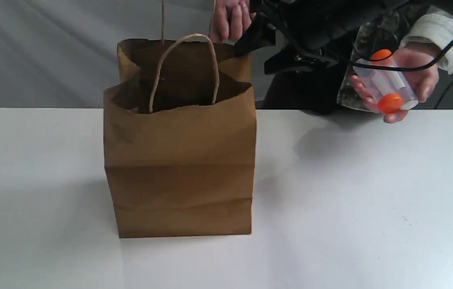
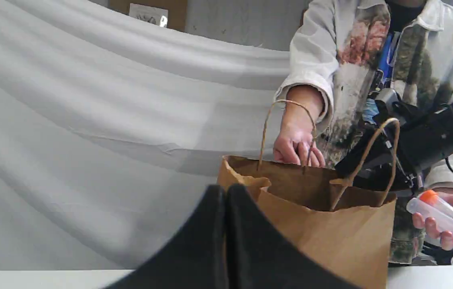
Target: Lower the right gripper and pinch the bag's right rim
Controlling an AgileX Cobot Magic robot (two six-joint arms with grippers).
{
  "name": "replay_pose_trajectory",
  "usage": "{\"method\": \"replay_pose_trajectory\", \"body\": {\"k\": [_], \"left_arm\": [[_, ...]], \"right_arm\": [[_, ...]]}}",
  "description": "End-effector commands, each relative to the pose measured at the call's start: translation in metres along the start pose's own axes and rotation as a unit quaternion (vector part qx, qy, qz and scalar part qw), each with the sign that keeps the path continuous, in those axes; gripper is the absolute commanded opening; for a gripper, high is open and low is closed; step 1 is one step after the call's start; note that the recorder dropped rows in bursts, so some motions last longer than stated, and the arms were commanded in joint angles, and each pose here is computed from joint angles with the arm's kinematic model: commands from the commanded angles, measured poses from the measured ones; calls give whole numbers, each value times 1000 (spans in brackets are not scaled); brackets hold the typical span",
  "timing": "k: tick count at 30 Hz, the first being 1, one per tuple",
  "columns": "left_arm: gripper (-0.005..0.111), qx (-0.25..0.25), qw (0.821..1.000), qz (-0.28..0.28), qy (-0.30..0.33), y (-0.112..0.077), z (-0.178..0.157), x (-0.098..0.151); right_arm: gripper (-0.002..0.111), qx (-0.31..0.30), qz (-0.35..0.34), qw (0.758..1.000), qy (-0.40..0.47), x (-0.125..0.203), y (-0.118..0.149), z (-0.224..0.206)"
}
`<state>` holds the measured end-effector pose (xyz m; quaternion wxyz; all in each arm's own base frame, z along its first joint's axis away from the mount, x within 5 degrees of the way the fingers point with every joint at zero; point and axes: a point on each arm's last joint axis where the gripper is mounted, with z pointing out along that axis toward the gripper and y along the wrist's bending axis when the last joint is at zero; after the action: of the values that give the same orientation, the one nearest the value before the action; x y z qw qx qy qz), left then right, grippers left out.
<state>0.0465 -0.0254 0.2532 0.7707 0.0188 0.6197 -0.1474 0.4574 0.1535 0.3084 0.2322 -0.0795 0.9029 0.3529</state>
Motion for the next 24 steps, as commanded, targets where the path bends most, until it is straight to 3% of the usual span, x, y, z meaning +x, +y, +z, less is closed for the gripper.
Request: {"method": "replay_pose_trajectory", "body": {"k": [1, 11, 15, 17, 21, 24], "left_arm": [[0, -7, 1000, 0, -5, 0, 0, -3], [0, -6, 1000, 0, -5, 0, 0, -3], [0, -6, 1000, 0, -5, 0, 0, -3], [0, -5, 1000, 0, -5, 0, 0, -3], [0, -5, 1000, 0, -5, 0, 0, -3], [0, -5, 1000, -2, -5, 0, 0, -3]], "right_arm": [[60, -6, -3, 1000, -2, 0, 7, -2], [60, -30, -52, 998, -22, -3, 13, 1], [60, 0, -251, 967, -36, -13, 25, -16], [60, 9, -313, 949, -34, -16, 31, -24], [60, 7, -418, 908, -28, -16, 34, -29], [60, -7, -453, 891, -23, -15, 34, -24]]}}
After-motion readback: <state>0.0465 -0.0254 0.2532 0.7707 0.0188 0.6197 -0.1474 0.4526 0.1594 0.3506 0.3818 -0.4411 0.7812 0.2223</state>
